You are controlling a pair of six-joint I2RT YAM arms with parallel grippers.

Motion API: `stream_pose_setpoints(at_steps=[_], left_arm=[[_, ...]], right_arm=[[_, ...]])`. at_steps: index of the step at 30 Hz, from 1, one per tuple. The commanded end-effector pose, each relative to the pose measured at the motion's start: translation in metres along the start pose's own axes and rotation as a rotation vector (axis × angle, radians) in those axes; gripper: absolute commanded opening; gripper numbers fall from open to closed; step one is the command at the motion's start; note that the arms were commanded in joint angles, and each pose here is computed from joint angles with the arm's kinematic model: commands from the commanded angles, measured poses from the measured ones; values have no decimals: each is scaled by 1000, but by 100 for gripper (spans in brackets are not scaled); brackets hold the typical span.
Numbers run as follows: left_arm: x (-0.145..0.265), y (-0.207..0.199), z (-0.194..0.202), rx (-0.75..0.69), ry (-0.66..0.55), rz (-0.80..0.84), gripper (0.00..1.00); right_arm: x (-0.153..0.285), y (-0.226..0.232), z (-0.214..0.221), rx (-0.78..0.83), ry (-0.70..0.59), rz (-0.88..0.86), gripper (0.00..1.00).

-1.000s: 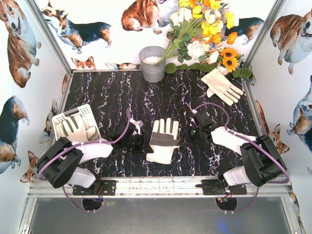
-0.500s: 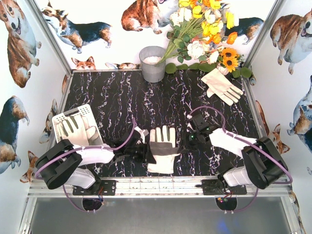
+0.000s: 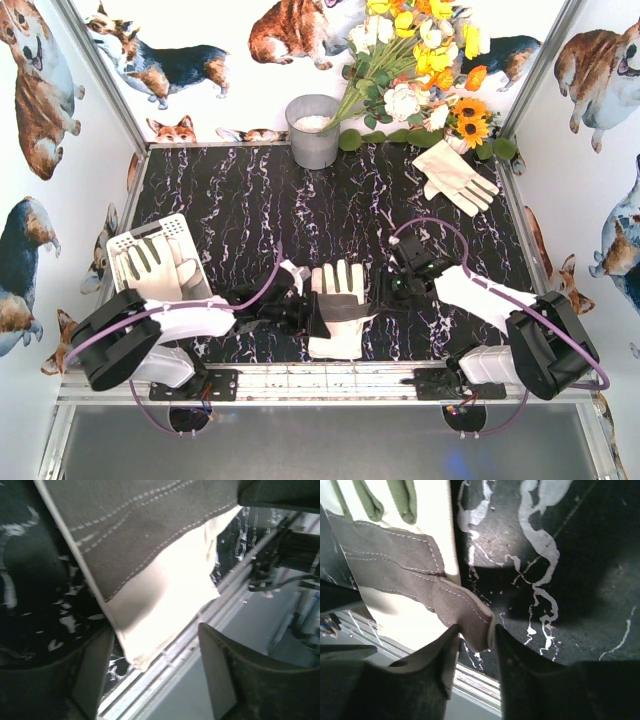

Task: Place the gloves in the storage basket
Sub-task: Adjust the glove at the center of the board, then pick up the glove from the center of the board.

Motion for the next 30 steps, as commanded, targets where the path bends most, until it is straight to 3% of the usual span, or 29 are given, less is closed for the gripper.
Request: stream_pose_setpoints(at_steps=[1, 6, 11, 15, 21, 24, 30], left_arm=[[13, 30, 11, -33, 9, -259, 69], [49, 19, -26, -186, -85, -375, 80], [103, 28, -77, -256, -167, -519, 92], [164, 54, -125, -257, -326, -632, 96], [261, 97, -168, -157, -634, -791, 100], [279, 119, -171, -98, -702, -831, 100], [289, 150, -167, -87, -672, -970, 99]], right_arm=[[18, 11, -10, 61, -84, 1, 43], [56, 24, -24, 122, -208, 41, 60], [94, 28, -67, 128, -484, 31, 72], [113, 7, -121, 4, -691, 28, 74], [118, -36, -198, -73, -898, 201, 73], [121, -52, -232, -47, -926, 333, 72], [111, -73, -298, 136, -843, 455, 68]])
Point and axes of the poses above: each gripper's point midway between its finger pads, its own x axis back along the fingers, its own y axis along the line the jaws close on, z = x × y, the point moved 7 cm from there along x, back along the fingers, and after that the axes turned 12 degrees about -x, right-handed, at the moved point
